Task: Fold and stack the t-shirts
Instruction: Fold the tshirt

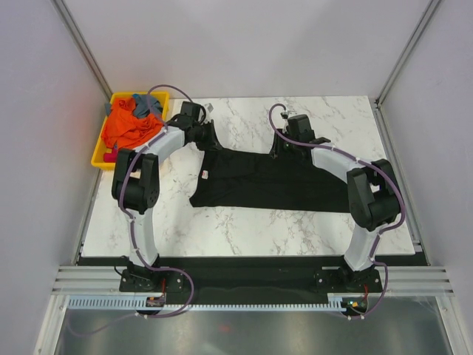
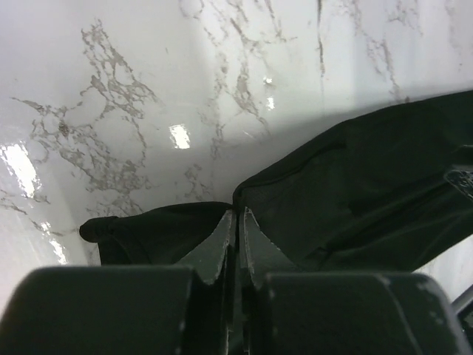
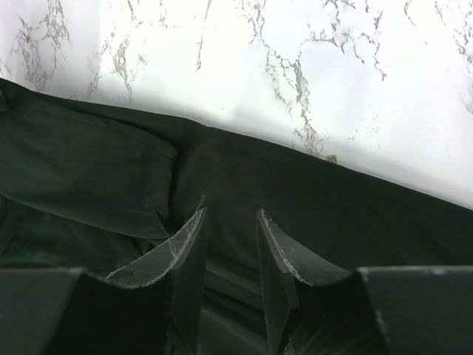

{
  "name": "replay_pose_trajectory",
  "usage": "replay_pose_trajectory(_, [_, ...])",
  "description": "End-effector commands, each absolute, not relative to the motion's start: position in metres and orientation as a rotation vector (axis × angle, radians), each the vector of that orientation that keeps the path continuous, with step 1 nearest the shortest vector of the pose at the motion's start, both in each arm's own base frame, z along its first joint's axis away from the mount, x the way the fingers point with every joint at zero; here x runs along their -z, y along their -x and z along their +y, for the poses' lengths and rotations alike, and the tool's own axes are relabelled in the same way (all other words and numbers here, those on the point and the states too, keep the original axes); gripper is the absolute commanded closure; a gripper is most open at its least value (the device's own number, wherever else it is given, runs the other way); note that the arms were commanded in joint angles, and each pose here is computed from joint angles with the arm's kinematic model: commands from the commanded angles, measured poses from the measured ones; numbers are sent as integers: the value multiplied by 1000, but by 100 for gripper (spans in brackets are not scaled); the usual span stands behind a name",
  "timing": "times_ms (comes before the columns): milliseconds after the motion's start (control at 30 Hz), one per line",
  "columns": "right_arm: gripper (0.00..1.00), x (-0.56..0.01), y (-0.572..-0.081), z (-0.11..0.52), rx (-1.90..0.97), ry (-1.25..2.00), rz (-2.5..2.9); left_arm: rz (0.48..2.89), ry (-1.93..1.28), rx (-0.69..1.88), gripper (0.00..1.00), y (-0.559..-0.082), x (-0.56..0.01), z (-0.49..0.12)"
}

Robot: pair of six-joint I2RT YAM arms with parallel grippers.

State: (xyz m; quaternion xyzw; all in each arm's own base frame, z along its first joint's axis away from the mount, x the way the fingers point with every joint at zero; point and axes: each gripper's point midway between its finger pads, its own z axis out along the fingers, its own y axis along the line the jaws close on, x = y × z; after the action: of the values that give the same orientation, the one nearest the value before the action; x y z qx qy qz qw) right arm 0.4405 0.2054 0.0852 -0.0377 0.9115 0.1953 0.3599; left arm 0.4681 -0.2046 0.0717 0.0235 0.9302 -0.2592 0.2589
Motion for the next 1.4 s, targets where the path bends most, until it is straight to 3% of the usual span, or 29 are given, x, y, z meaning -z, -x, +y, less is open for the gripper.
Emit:
replay_pose_trajectory(0, [59, -109, -437, 206, -519, 109, 2298, 2438, -138, 773, 94, -463, -105, -214])
replay_pose_trajectory(133, [59, -114, -433, 205, -523, 111, 2294, 2442, -144, 808, 96, -456, -107, -217])
replay_pose_trajectory(167, [59, -116, -432, 204, -524, 111, 2293, 2442, -142, 802, 88, -455, -108, -216])
replay_pose_trajectory(267, [59, -119, -430, 204, -524, 111, 2289, 2447, -141, 791, 80, -456, -106, -215])
replay_pose_trajectory(433, [59, -122, -425, 202, -527, 112, 2288, 2439, -151, 807, 79, -459, -107, -218])
replay_pose_trajectory(567, [59, -126, -425, 200, -515, 112, 2282, 2438, -161, 821, 89, -458, -108, -220])
replay_pose_trajectory(700, [59, -128, -425, 200, -515, 116, 2277, 2433, -164, 827, 89, -456, -111, -220])
replay_pose_trajectory(833, [59, -128, -425, 201, -520, 114, 2277, 2432, -168, 821, 76, -457, -111, -219])
replay_pose_trajectory(1133, [59, -126, -423, 198, -501, 118, 2284, 2459, -164, 852, 75, -461, -97, -225])
replay_pose_trajectory(1367, [59, -120, -424, 200, -505, 124, 2297, 2432, -181, 833, 69, -466, -106, -228])
